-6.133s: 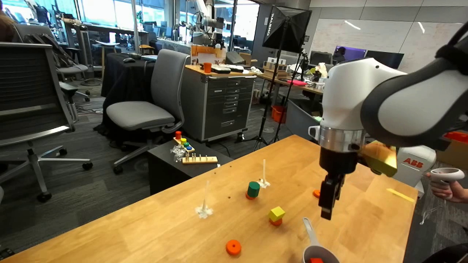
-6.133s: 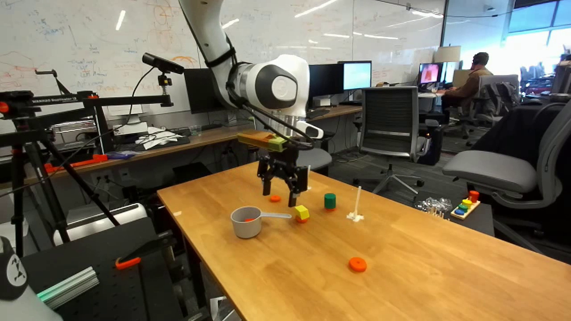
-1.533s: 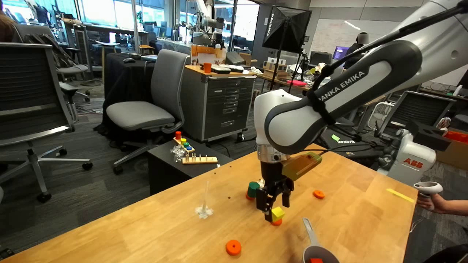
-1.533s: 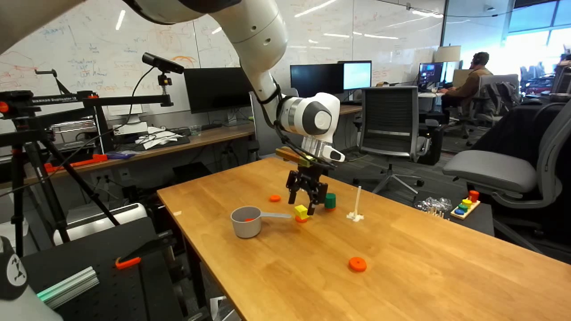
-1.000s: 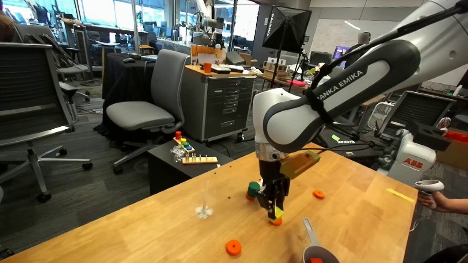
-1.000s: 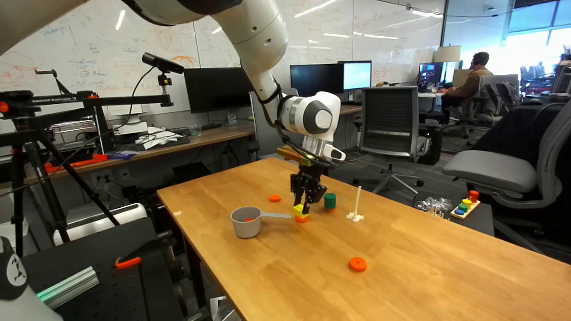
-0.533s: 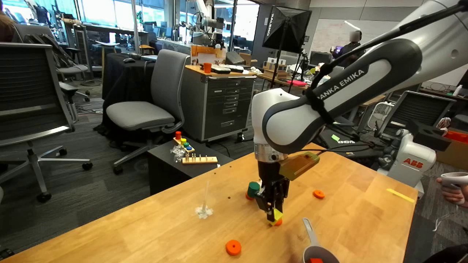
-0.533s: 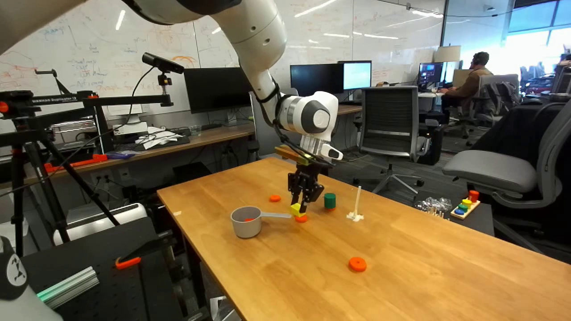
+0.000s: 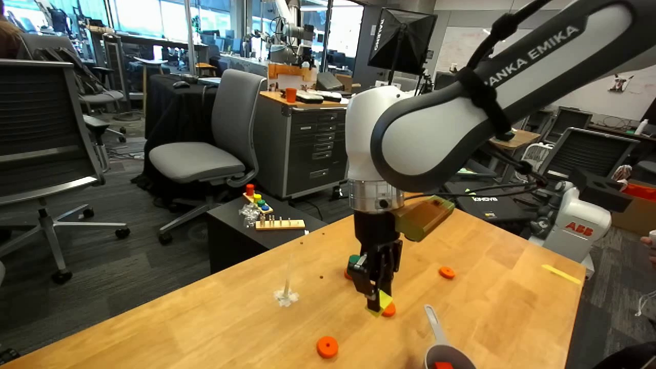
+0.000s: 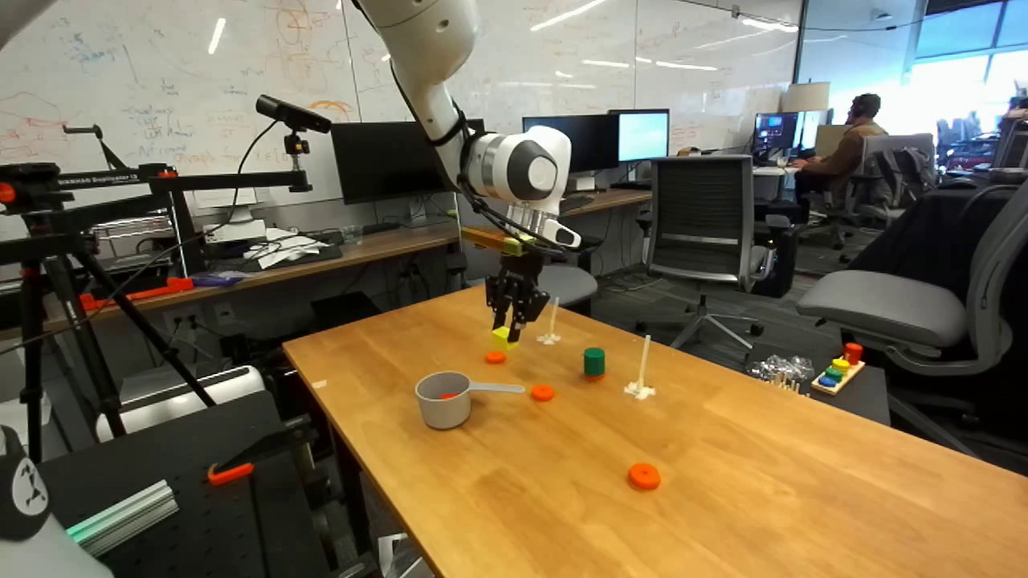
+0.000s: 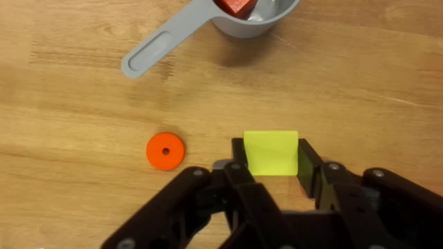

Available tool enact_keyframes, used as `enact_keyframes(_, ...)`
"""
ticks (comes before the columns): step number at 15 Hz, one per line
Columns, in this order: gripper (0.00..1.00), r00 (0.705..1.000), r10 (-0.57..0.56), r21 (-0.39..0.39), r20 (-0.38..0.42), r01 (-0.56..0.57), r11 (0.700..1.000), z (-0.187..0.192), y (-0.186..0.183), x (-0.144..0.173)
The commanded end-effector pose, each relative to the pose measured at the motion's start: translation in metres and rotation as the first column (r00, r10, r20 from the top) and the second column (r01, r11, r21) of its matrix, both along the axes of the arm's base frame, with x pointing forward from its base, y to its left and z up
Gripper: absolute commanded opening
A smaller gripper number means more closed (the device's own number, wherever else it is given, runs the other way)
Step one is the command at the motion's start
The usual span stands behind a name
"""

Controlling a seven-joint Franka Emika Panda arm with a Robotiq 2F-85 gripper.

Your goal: Put all the blocks in the cup

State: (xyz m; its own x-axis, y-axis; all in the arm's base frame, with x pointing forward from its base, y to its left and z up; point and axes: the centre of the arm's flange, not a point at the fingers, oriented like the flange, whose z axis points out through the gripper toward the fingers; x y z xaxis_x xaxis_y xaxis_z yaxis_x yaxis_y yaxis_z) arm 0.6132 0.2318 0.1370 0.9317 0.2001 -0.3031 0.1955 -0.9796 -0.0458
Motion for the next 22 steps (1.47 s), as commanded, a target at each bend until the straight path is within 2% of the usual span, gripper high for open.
enact_keyframes(1,0.14,1.0,0.027,0.01,-0.009,-0.027,1.0,0.036,-0.003,-0.034)
enact_keyframes(9,0.14,0.99,0.065,-0.035,-0.125,-0.07,0.997,0.017,-0.022,-0.111)
enact_keyframes(12,0.14,0.985,0.073,-0.042,-0.155,-0.08,0.996,0.015,-0.03,-0.128)
enact_keyframes(13,0.18,0.984,0.075,-0.044,-0.162,-0.083,0.996,0.015,-0.032,-0.132)
enact_keyframes(14,0.64,0.982,0.079,-0.047,-0.17,-0.088,0.995,0.016,-0.033,-0.135)
enact_keyframes(15,0.65,0.983,0.087,-0.045,-0.164,-0.096,0.994,0.017,-0.034,-0.137)
enact_keyframes(16,0.7,0.981,0.094,-0.044,-0.168,-0.102,0.994,0.018,-0.035,-0.138)
enact_keyframes(20,1.0,0.982,0.095,-0.054,-0.163,-0.105,0.993,0.019,-0.041,-0.133)
enact_keyframes(22,1.0,0.984,0.098,-0.07,-0.15,-0.109,0.992,0.014,-0.045,-0.124)
